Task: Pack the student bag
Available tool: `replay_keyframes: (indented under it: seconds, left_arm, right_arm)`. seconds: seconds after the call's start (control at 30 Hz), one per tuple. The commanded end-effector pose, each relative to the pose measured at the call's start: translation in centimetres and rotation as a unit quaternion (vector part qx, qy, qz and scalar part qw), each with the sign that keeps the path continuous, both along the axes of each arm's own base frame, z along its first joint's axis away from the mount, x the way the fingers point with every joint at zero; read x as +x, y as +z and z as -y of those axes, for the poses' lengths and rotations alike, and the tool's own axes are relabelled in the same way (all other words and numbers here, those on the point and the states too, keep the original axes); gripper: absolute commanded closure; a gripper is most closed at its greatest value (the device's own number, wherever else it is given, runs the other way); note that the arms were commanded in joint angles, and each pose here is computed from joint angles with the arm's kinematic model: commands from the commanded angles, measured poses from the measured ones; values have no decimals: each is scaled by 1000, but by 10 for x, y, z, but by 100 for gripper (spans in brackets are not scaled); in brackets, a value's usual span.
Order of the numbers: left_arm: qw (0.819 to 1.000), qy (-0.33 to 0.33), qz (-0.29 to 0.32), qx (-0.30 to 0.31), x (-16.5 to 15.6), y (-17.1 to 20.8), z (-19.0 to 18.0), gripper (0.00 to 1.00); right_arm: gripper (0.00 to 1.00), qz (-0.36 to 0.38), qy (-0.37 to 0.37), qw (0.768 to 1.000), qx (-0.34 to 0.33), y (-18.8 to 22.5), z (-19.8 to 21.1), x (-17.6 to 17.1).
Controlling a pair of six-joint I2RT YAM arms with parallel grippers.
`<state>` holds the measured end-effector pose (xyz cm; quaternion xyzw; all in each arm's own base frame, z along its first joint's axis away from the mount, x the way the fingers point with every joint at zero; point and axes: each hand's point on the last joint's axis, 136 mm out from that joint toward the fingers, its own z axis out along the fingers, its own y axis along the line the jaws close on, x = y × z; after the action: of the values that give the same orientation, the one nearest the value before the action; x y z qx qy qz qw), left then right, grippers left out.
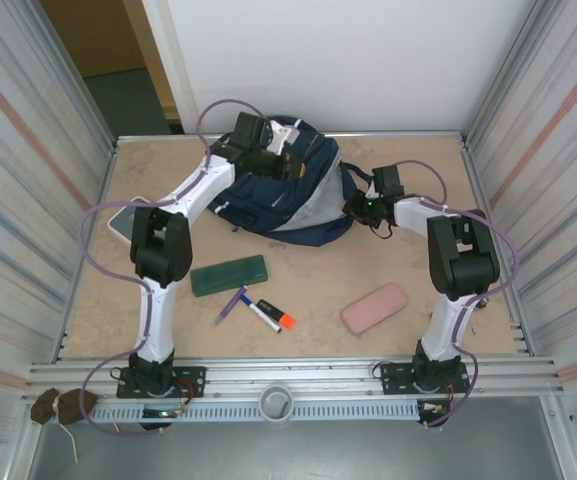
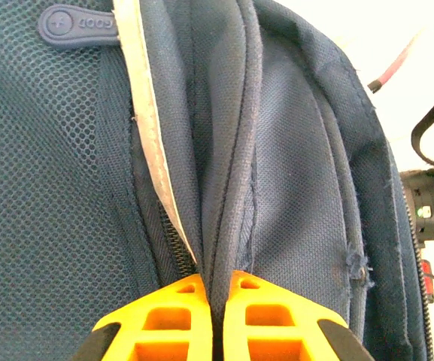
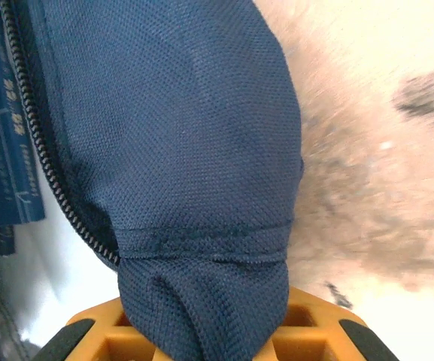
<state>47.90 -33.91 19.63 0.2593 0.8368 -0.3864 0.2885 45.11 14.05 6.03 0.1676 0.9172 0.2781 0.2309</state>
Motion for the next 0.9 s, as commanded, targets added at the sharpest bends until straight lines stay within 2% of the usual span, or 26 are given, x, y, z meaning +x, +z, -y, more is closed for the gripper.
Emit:
replay_keyframes:
  seconds: [0.0,0.17,0.3,0.37,0.47,0.57,0.7,0.8,0.87]
  left_arm:
    - [999,-19,21,-27,-6,23,20,100]
    - [999,-37,24,-22,-14,12,60,99]
    - [995,-87,41,1,-29,14,83,75]
    - [993,-100,65,25,-35,20,75,64]
    - [982,-107,133,81,-48,26,47,51]
    - [965,-104,198,139,-65,24,8,42]
    - [937,-95,264,210,-83,8,-47,38]
    - [898,-121,328,266,-93,-10,-73,38]
    - [865,-163,371,297,-102,-29,-81,38]
  right_arm:
    - [91,19,17,1000,4,27,18,3]
    - [90,-9,0,1000,-8,28,61,26]
    - [85,-8,-46,999,11,40,101,51]
    - [79,5,-58,998,14,51,112,53]
    - [66,19,-73,997,-13,65,127,40]
    - [55,28,-72,997,-17,72,121,13]
    - [43,40,-60,997,-37,74,104,-30]
    - [38,42,-36,998,-39,69,77,-56]
    - [35,32,-17,999,-39,58,56,-66]
